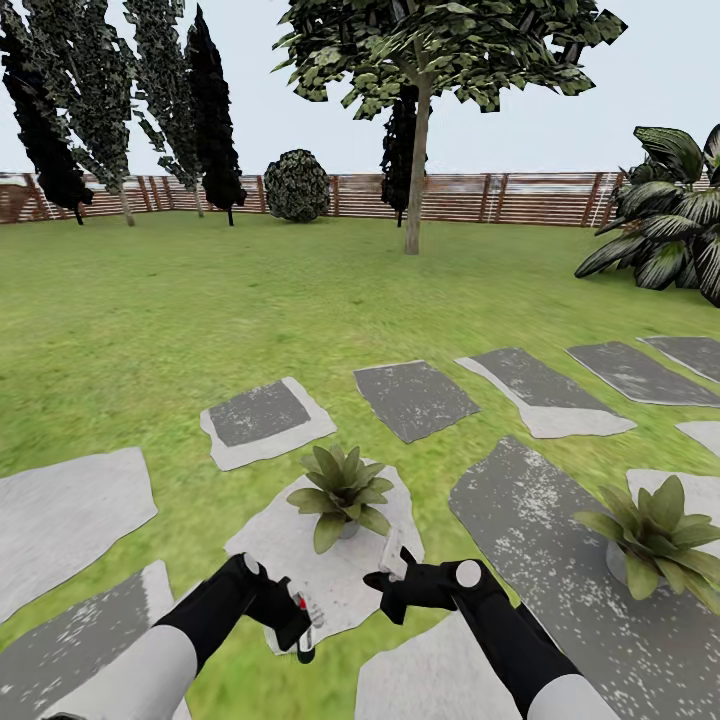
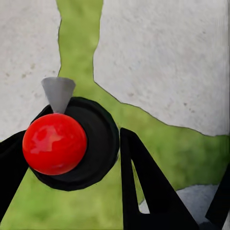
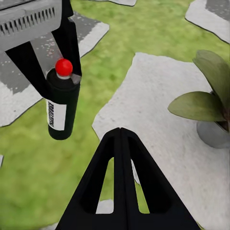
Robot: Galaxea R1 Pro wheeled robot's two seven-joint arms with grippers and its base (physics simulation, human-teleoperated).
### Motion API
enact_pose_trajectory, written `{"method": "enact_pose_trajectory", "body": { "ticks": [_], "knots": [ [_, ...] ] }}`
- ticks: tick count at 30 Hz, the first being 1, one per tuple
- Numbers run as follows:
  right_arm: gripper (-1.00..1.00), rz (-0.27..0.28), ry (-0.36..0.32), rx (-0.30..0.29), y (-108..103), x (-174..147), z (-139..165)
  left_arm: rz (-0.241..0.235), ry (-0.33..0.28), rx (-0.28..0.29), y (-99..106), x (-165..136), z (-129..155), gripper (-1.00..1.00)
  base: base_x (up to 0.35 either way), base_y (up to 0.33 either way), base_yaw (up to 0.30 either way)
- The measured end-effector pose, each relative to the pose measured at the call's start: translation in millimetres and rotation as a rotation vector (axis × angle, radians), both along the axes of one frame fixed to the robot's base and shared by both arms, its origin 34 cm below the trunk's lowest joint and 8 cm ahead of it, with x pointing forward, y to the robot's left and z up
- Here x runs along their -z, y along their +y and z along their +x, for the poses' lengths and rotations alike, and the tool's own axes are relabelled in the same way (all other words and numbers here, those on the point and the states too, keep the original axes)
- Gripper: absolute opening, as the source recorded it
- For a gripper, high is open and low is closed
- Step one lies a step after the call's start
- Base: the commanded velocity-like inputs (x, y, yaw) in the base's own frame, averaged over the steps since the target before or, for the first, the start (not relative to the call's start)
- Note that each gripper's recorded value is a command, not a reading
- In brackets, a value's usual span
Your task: Pick up the pesticide atomizer in the garden and spray insectifuge to fully cover both potted plants in the garden.
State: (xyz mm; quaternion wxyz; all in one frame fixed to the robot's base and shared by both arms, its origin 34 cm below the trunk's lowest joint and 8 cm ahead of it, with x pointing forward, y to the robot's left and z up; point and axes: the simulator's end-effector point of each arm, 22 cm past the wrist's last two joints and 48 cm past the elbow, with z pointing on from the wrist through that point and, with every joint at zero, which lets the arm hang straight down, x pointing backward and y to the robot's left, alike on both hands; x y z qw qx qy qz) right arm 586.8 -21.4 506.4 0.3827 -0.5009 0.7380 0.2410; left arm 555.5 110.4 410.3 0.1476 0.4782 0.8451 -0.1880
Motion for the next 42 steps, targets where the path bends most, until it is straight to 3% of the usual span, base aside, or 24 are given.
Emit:
{"method": "enact_pose_trajectory", "body": {
  "ticks": [11,17,25,33,42],
  "knots": [
    [-1.00,0.003,0.000,-0.005,2,-1,-1,-0.037,-0.008,0.009,-19,-8,4,-1.00,0.000,0.000,0.000],
    [-1.00,0.012,0.021,-0.038,6,-1,-9,-0.115,-0.031,0.006,-36,-16,7,-1.00,0.000,0.000,0.000],
    [-1.00,0.013,0.026,-0.047,7,-1,-11,-0.134,-0.040,0.006,-39,-19,9,-1.00,0.000,0.000,0.000],
    [-1.00,0.013,0.026,-0.047,7,-1,-11,-0.192,-0.057,0.003,-49,-24,10,-1.00,0.000,0.000,0.000],
    [-1.00,0.013,0.026,-0.047,7,-1,-11,-0.209,-0.057,0.008,-58,-26,8,-1.00,0.000,0.000,0.000]
  ]
}}
